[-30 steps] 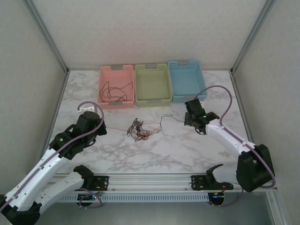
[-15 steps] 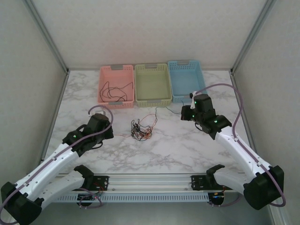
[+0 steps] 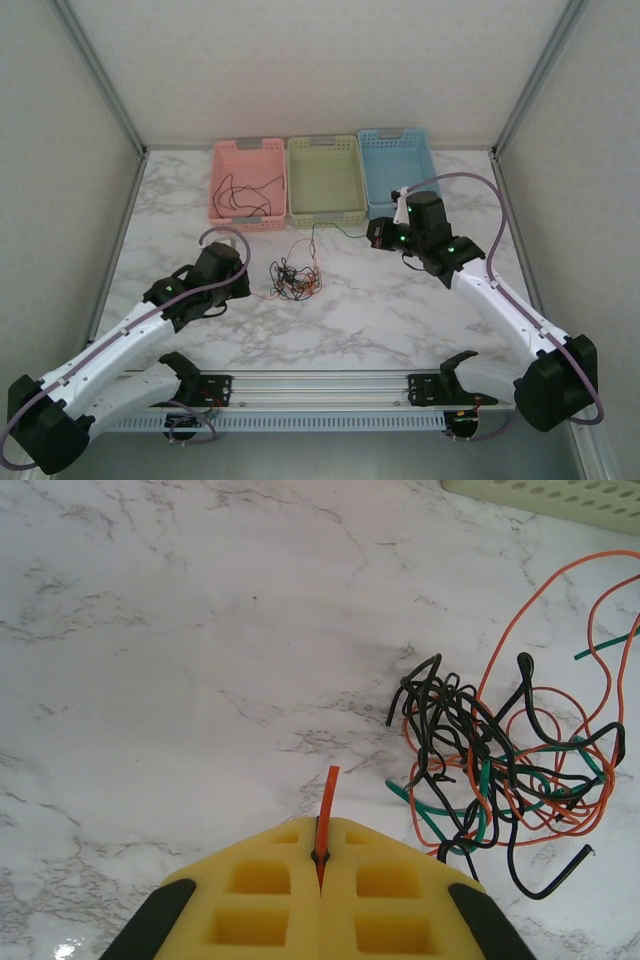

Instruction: Untangle the cables

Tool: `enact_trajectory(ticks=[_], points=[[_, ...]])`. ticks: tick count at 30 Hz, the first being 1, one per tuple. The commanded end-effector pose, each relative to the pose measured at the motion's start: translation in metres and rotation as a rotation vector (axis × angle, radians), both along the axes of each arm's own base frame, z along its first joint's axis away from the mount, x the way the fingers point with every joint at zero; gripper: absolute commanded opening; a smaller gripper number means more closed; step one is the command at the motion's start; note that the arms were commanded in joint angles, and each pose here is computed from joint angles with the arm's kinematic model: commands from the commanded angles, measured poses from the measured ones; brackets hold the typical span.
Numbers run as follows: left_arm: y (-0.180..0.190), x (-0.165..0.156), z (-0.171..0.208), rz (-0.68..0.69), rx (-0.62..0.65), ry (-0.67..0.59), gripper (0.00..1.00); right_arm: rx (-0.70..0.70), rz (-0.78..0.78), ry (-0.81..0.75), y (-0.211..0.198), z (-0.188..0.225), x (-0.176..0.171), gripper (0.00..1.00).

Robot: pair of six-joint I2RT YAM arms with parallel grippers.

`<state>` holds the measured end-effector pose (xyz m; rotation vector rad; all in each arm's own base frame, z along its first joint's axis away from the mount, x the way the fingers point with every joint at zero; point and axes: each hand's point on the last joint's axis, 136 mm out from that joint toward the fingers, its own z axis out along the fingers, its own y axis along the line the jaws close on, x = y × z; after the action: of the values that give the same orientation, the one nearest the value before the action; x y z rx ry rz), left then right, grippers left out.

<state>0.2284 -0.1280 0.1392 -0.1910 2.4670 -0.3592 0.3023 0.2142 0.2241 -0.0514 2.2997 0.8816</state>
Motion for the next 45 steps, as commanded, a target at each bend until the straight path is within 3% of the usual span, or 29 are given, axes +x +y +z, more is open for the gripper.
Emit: enact_trajectory(ticks=[1, 7, 14, 23, 29, 38, 45], points=[[-0.007, 0.001, -0.001, -0.009, -0.022, 0.003, 0.00, 0.052, 0.040, -0.012, 0.015, 0.025, -0.002, 0.00], [-0.003, 0.001, -0.004, -0.002, 0.006, 0.007, 0.00, -0.090, 0.062, -0.037, 0.014, 0.034, -0.016, 0.00], [-0.008, 0.002, -0.003, -0.010, -0.019, 0.005, 0.00, -0.125, 0.189, -0.150, 0.017, 0.046, -0.040, 0.00], [-0.005, 0.002, -0.007, -0.009, 0.006, 0.010, 0.00, -0.473, 0.022, -0.180, -0.037, 0.041, -0.028, 0.00], [-0.003, 0.001, -0.010, -0.006, 0.021, 0.011, 0.00, -0.608, -0.001, -0.167, -0.058, 0.051, -0.030, 0.00], [-0.003, 0.002, -0.010, -0.007, 0.021, 0.008, 0.00, -0.538, -0.016, -0.168, -0.058, 0.057, -0.039, 0.00], [0.002, 0.002, -0.011, 0.004, 0.043, 0.004, 0.00, -0.482, -0.126, -0.234, -0.075, 0.088, -0.042, 0.00]])
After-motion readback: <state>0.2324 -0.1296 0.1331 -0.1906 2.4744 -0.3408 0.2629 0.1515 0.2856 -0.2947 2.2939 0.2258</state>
